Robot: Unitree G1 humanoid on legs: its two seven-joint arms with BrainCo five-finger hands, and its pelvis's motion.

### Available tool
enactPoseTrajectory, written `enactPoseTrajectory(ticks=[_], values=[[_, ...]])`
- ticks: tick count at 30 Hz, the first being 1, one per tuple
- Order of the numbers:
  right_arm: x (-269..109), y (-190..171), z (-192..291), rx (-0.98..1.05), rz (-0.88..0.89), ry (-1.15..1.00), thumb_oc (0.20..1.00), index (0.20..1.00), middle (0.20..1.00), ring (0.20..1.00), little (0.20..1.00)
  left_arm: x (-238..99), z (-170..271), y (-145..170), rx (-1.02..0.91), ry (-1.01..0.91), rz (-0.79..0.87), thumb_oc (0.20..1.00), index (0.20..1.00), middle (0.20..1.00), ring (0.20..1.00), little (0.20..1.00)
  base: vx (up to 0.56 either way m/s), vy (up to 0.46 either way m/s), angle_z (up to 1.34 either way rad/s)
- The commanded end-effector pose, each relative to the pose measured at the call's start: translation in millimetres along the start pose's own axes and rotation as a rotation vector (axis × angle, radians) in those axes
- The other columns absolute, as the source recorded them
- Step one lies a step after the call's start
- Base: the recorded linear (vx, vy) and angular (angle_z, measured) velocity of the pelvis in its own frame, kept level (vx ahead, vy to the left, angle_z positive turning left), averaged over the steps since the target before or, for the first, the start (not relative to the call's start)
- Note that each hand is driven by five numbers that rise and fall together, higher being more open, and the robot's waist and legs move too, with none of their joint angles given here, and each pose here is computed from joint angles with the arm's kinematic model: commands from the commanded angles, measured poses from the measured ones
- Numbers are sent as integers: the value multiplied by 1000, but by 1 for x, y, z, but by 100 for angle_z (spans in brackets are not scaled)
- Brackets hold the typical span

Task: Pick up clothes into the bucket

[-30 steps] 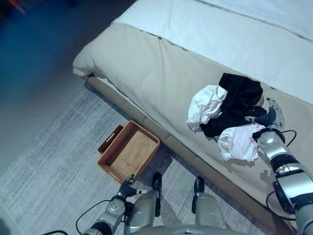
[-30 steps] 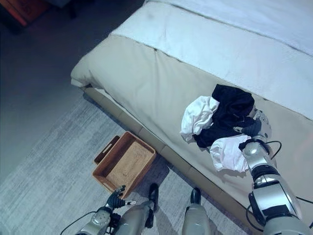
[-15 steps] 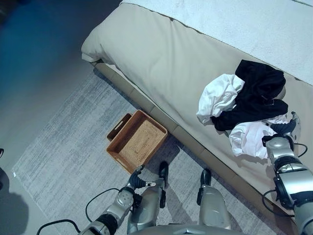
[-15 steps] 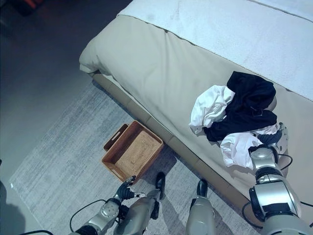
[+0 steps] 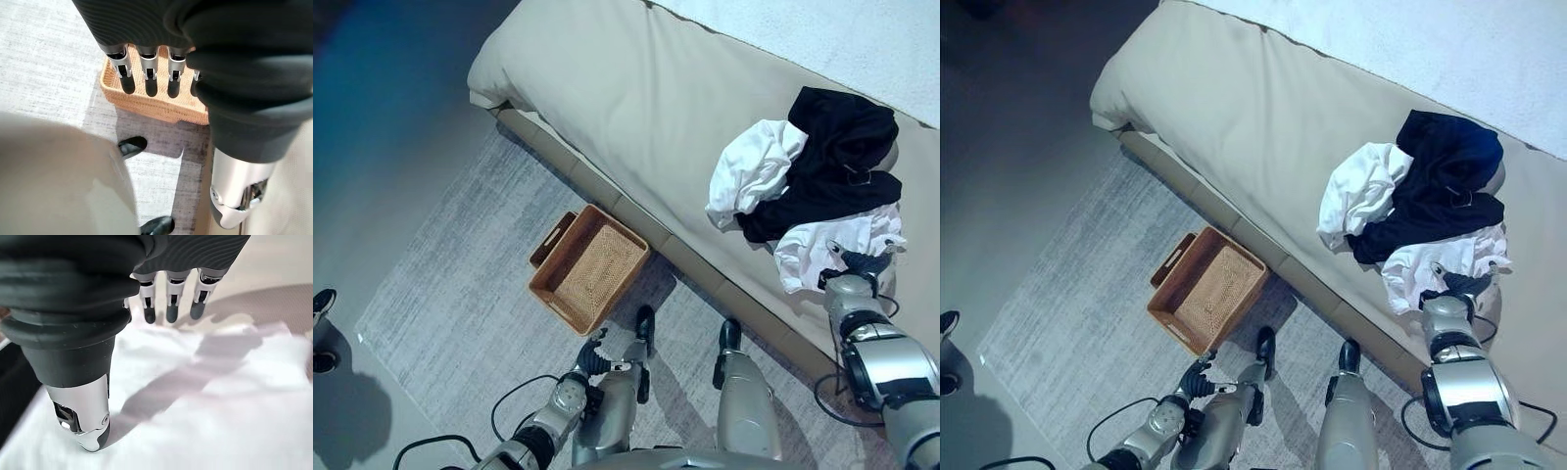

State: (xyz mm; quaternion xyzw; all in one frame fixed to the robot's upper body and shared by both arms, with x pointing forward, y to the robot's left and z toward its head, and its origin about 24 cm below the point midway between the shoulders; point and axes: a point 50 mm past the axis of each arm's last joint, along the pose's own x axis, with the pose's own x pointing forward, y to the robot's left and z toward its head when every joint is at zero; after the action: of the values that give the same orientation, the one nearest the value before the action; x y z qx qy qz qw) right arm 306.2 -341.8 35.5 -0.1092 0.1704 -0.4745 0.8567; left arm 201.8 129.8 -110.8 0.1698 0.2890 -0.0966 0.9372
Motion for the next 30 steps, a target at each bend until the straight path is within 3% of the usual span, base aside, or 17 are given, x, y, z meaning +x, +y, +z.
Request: enactPoseTrajectory(ticks=[1, 9, 10, 11, 30], values=[[8, -8, 25, 85, -58, -46, 1000, 1000, 1000, 1000, 1000, 4, 17, -10, -39, -58, -10, 1000, 1000, 1000, 1000, 1000, -46, -11, 26], [14, -13, 36, 106, -28, -27, 1000, 1000, 1000, 1000, 1000, 5, 32, -15, -38, -117, -55, 1000, 1000, 1000, 1000, 1000, -14, -10, 20], [15, -13, 41, 119, -15, -42, 316, 316, 316, 316, 316, 6, 33, -15, -18, -116, -62, 1000, 1000, 1000, 1000, 1000, 81, -100, 10], [15, -13, 41, 120, -15, -42, 225, 225, 225, 225, 225, 6, 33, -15, -18, -116, -62, 1000, 1000, 1000, 1000, 1000, 74, -106, 27], [9, -3, 40, 159, 81, -97, 200, 200, 200, 200, 200, 12, 30, -4, 19, -95, -15, 1000, 1000, 1000, 1000, 1000, -10, 58, 4]])
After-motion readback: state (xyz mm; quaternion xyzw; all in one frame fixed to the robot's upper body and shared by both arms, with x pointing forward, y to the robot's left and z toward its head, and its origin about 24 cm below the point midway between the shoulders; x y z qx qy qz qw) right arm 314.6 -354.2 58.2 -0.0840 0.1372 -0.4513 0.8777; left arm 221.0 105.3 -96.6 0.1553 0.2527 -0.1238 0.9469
